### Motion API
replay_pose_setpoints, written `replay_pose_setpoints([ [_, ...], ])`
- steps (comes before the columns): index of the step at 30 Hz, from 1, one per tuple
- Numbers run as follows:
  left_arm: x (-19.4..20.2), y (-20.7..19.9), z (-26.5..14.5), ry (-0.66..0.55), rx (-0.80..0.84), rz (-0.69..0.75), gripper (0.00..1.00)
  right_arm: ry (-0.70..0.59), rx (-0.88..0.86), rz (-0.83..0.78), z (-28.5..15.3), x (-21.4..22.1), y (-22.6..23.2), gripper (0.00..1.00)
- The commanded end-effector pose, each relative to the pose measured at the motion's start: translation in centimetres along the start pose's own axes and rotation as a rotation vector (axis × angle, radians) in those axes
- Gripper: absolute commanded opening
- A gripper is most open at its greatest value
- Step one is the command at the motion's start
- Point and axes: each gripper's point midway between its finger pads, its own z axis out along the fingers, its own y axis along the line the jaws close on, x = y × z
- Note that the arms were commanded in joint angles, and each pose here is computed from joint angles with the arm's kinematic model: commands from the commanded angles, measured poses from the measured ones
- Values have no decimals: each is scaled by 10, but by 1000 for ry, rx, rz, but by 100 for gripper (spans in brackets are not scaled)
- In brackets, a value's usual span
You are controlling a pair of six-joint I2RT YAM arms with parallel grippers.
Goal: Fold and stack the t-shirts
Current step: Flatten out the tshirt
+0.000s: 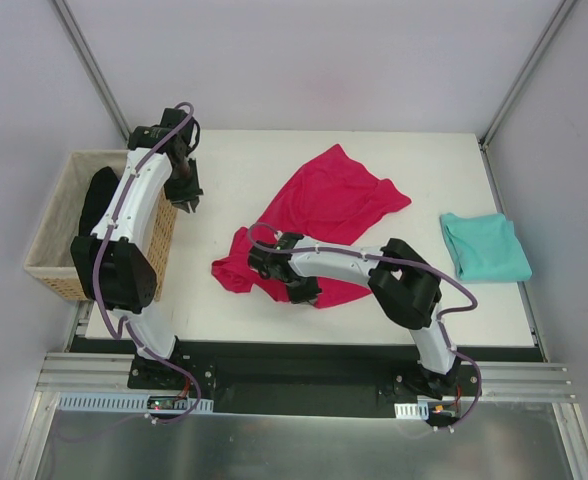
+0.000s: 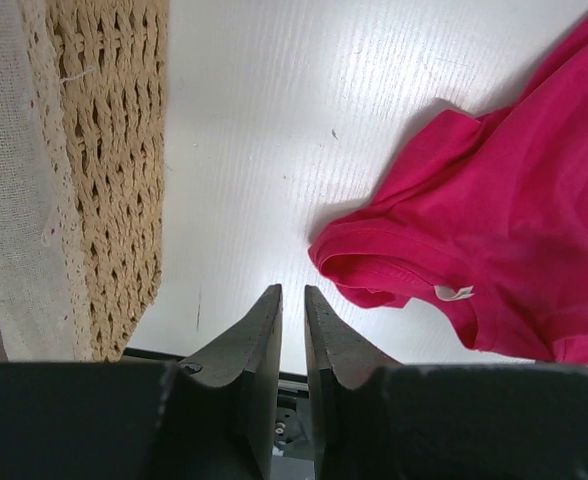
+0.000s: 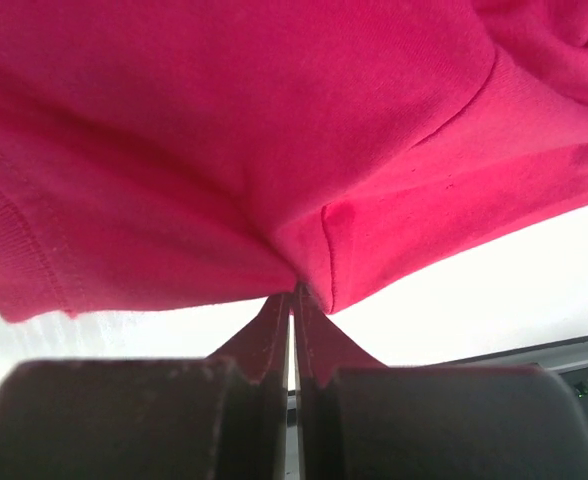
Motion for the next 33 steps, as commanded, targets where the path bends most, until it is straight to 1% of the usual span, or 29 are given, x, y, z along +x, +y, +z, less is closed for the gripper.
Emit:
replay_pose_setpoints([
  [1,-3,0,-9,-4,13,-13,14,-15,-47,-13,-21,-9,6,1],
  [8,-2,2,-6,1,0,-12,14,-1,-92,-51,-25,-12,19,1],
  [17,-3,3,-4,5,-9,-9,14,-21,-164,-138,-37,-17,46,1],
  [25,-2,5,-2,10,-19,-10,14,-23,-150,-151,-36,-17,44,1],
  [26,-2,4,-2,10,-18,-11,14,-18,-137,-150,-35,-15,41,4],
  [28,-3,3,0,15,-14,-11,14,-27,-118,-147,-35,-16,35,17],
  [29,-3,3,0,15,-13,-12,14,-34,-111,-139,-37,-17,32,32],
  [31,-4,2,1,16,-11,-12,14,-59,-78,-116,-37,-18,24,39],
  [32,-4,2,1,17,-12,-12,14,-82,-77,-101,-42,-23,19,42],
  [33,-4,2,2,18,-14,-12,14,-110,-55,-81,-44,-27,13,42],
])
